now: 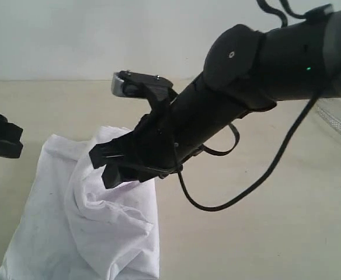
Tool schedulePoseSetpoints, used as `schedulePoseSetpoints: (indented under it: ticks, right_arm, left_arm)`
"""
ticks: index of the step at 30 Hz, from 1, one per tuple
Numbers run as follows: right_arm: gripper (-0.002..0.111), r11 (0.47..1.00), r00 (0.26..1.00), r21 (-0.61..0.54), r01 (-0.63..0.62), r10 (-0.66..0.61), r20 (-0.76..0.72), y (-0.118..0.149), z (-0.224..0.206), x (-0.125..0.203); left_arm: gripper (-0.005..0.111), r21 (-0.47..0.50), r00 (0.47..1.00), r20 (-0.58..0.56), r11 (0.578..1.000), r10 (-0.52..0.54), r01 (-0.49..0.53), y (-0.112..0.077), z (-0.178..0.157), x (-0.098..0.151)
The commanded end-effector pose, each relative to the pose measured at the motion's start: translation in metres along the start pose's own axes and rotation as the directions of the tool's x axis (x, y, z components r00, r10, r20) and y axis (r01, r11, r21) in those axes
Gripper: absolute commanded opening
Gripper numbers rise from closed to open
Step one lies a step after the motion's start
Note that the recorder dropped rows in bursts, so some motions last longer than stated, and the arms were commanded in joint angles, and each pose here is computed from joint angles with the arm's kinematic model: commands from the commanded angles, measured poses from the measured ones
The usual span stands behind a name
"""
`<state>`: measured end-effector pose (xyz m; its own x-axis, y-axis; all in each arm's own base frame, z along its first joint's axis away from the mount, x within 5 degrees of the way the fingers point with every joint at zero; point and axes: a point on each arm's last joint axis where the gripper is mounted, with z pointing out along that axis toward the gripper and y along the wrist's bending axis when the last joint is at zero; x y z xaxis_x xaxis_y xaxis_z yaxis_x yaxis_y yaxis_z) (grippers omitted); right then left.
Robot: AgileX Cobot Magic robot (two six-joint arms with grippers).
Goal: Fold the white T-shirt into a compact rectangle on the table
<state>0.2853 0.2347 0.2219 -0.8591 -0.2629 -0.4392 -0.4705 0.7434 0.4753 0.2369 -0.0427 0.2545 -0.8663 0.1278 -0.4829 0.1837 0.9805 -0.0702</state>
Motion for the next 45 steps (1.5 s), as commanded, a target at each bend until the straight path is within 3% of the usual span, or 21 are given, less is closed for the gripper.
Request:
schedulePoseSetpoints:
  ticks: [1, 7, 12, 17, 20, 26, 29, 33, 37, 45]
  right_arm:
    - [0.053, 0.999, 0.998, 0.040, -0.008, 0.006, 0.057, -0.013, -0.021, 0.003]
    - [0.053, 0.994, 0.997, 0.096, -0.057, 0.051, 0.063, -0.041, -0.030, 0.019]
    - [0.053, 0.982, 0.992, 0.161, -0.096, 0.081, 0.095, -0.065, -0.047, 0.036]
    - [0.053, 0.974, 0.988, 0.192, -0.123, 0.102, 0.114, -0.081, -0.064, 0.046]
    - [0.053, 0.971, 0.992, 0.214, -0.105, 0.086, 0.096, -0.086, -0.067, 0.051]
    - [0.053, 0.971, 0.992, 0.216, -0.103, 0.084, 0.096, -0.086, -0.067, 0.051]
    - [0.053, 0.970, 0.992, 0.221, -0.100, 0.080, 0.100, -0.086, -0.067, 0.050]
    - [0.053, 0.970, 0.992, 0.222, -0.100, 0.079, 0.102, -0.086, -0.067, 0.050]
    - [0.053, 0.970, 0.991, 0.223, -0.100, 0.079, 0.104, -0.087, -0.067, 0.050]
    - [0.053, 0.970, 0.992, 0.221, -0.100, 0.080, 0.100, -0.086, -0.067, 0.050]
  left_arm:
    - [0.053, 0.012, 1.000, 0.008, 1.000, 0.008, -0.008, -0.002, -0.007, -0.004]
    - [0.053, 0.143, 0.997, 0.060, 0.988, 0.044, -0.052, -0.015, -0.016, -0.019]
    - [0.053, 0.242, 0.997, -0.022, 0.968, 0.072, -0.065, -0.023, 0.016, -0.021]
    - [0.053, 0.298, 0.976, 0.014, 0.931, 0.219, -0.213, -0.057, 0.039, -0.032]
    - [0.053, 0.302, 0.938, 0.063, 0.889, 0.341, -0.343, -0.090, 0.054, -0.051]
    - [0.053, 0.260, 0.842, 0.009, 0.812, 0.539, -0.523, -0.116, 0.081, -0.060]
    - [0.054, 0.265, 0.807, -0.071, 0.791, 0.586, -0.551, -0.122, 0.093, -0.058]
    - [0.063, 0.260, 0.784, -0.164, 0.793, 0.598, -0.551, -0.126, 0.108, -0.055]
    - [0.065, 0.242, 0.765, -0.218, 0.793, 0.607, -0.560, -0.127, 0.119, -0.053]
    - [0.064, 0.201, 0.747, -0.202, 0.773, 0.633, -0.601, -0.140, 0.128, -0.049]
